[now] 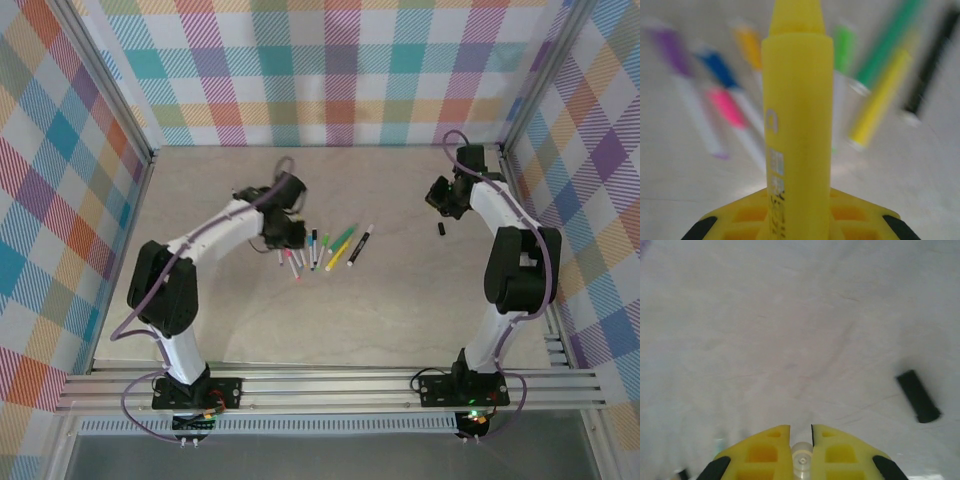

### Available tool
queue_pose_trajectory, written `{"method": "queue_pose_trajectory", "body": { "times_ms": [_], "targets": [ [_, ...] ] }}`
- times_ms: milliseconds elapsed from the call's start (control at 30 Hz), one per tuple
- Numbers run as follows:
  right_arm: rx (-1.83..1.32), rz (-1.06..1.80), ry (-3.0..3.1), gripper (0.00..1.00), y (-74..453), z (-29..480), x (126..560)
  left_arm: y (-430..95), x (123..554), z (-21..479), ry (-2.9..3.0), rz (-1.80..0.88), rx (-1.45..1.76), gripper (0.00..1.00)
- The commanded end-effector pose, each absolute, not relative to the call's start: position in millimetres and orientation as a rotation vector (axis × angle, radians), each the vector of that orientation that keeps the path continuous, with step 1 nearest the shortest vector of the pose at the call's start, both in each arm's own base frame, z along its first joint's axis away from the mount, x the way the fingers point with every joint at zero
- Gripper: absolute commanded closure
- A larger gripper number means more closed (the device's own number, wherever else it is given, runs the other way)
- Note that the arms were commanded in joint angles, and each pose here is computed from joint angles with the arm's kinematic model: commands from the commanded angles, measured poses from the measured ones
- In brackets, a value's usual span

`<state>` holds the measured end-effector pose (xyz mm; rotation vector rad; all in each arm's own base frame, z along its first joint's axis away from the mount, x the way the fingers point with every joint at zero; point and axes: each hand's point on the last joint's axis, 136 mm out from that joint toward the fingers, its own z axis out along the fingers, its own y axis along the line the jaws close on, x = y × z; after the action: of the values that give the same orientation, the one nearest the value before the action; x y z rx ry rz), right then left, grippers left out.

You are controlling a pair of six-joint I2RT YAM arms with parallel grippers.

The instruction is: Open the pen caps

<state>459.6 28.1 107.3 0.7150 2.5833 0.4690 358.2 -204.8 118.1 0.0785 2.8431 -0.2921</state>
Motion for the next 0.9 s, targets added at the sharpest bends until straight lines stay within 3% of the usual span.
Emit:
{"method": "queue_pose_trajectory", "body": {
  "times_ms": [0,433,700,733,867],
  "targets": [
    [0.700,0.310,2.678,1.00,14,86,445,-157,392,125,2.821,-0.120,-0.043,1.00],
    [0.665,0.183,2.767,1.00,13,50,437,-99,484,69,2.869,0.222,-0.255,1.00],
    [0.637,0.123,2.796,1.00,17,42,432,-77,496,44,2.908,0.326,-0.327,1.00],
    [0.636,0.114,2.797,1.00,16,41,432,-75,494,40,2.916,0.346,-0.327,0.99],
    [0.641,0.113,2.808,1.00,17,38,429,-70,487,28,2.940,0.378,-0.320,0.80]
  ]
}}
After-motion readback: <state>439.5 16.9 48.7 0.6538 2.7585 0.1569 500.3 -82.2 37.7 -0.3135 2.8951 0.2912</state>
